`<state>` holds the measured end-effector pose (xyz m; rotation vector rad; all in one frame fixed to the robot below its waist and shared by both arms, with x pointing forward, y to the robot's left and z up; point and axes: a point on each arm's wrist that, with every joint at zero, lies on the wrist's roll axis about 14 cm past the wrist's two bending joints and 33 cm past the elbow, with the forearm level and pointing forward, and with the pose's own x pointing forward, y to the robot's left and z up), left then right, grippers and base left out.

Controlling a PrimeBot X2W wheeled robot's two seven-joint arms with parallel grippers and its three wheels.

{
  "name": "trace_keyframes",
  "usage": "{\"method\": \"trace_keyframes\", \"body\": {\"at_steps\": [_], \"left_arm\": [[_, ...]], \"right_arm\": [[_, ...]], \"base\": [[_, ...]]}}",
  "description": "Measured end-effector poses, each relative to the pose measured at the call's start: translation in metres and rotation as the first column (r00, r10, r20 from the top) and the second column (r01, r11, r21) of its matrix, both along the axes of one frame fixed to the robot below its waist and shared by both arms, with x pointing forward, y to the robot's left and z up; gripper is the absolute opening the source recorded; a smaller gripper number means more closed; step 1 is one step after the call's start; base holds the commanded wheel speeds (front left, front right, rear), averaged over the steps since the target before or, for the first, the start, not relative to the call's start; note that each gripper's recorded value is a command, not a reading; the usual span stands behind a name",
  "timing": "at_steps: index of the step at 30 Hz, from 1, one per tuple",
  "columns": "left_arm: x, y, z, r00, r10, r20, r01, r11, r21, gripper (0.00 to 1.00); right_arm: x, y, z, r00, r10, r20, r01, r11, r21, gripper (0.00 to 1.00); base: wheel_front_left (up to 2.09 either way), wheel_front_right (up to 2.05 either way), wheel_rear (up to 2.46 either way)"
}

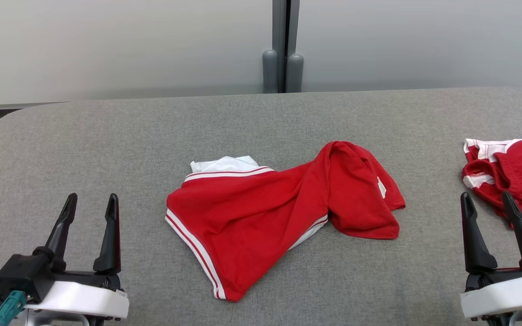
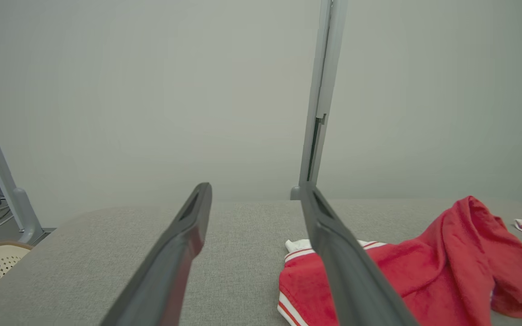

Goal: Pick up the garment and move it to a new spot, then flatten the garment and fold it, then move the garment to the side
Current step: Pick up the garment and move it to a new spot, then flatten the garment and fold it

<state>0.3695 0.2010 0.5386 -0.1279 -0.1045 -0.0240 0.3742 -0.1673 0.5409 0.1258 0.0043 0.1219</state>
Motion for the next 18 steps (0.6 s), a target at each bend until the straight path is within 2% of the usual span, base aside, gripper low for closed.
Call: {"method": "trace_keyframes", "body": {"at_steps": [15,18], "left_arm": [[0.000,0.004,0.001,1.000,0.016,0.009,-0.016,1.000,-0.010,1.00],[0.001,-0.006,-0.001,1.000,-0.017,0.000,0.017,1.000,-0.007,1.00]], "right_arm": [[0.004,0.002,0.003,1.000,0.007,0.009,-0.007,1.000,0.001,1.00],[0.006,0.003,0.002,1.000,0.010,0.007,-0.010,1.000,0.004,1.00]], "base": [[0.00,0.00,0.00],[0.00,0.00,0.00]]}}
